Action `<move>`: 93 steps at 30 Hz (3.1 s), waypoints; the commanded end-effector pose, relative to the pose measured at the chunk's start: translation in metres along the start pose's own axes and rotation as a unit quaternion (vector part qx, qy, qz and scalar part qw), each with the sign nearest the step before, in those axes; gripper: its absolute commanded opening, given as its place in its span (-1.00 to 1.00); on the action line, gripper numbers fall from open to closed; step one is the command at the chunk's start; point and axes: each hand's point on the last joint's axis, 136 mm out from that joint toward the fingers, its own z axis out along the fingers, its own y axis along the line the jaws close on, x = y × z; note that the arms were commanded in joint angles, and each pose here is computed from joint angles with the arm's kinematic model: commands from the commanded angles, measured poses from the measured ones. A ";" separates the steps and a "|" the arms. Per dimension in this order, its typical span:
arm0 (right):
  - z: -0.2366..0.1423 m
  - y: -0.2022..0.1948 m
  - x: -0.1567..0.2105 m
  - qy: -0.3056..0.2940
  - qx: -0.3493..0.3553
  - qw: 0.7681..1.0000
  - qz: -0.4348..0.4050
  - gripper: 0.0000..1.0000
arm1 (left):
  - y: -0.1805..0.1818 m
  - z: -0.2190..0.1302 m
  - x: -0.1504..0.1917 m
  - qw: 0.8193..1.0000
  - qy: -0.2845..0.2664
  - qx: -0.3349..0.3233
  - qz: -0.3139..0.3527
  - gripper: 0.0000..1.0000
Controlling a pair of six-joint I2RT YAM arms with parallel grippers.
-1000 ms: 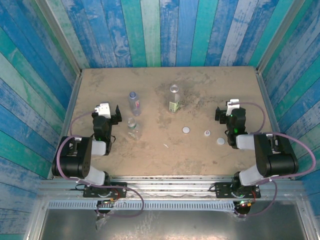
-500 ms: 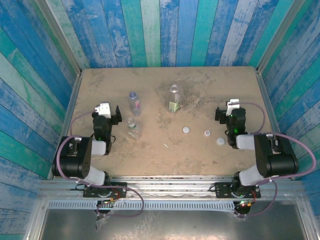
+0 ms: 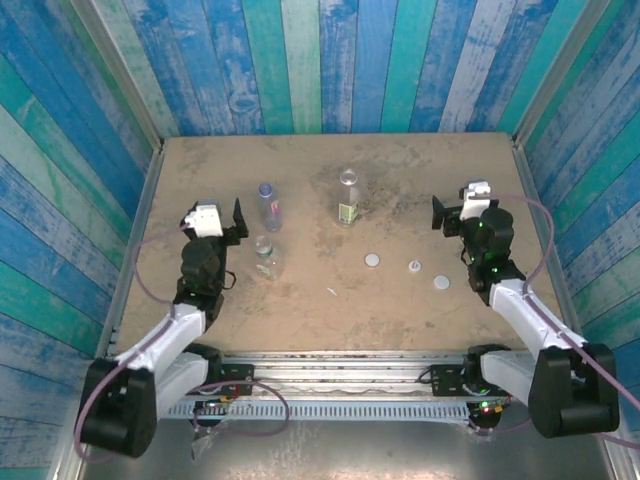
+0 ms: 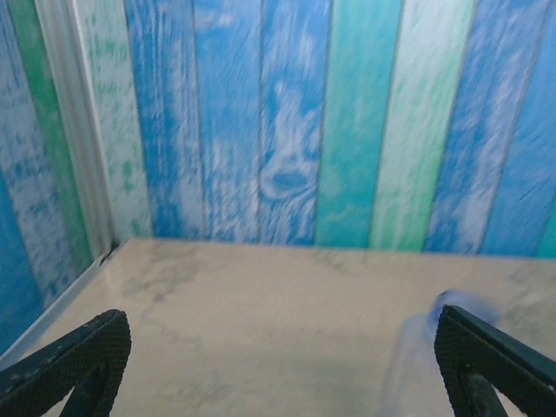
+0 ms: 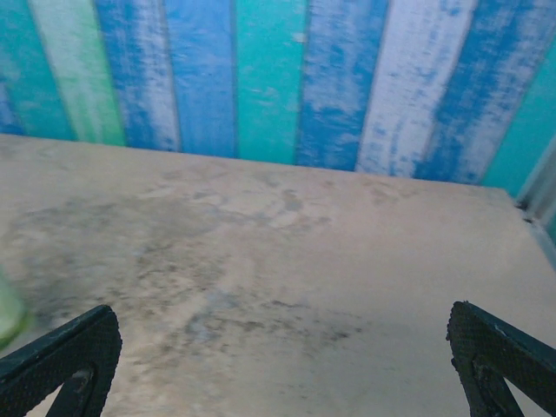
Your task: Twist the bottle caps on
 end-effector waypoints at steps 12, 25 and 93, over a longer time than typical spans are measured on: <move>0.007 0.152 0.009 0.068 -0.218 0.970 -0.088 1.00 | -0.077 -0.066 0.015 0.980 0.013 0.196 0.007 0.88; 0.010 0.168 0.008 0.070 -0.237 0.964 -0.103 1.00 | -0.088 -0.047 0.059 0.969 0.155 0.191 0.032 0.88; -0.024 0.089 0.028 0.099 -0.119 0.988 -0.023 1.00 | -0.296 -0.101 0.102 0.765 0.271 0.552 0.190 -0.22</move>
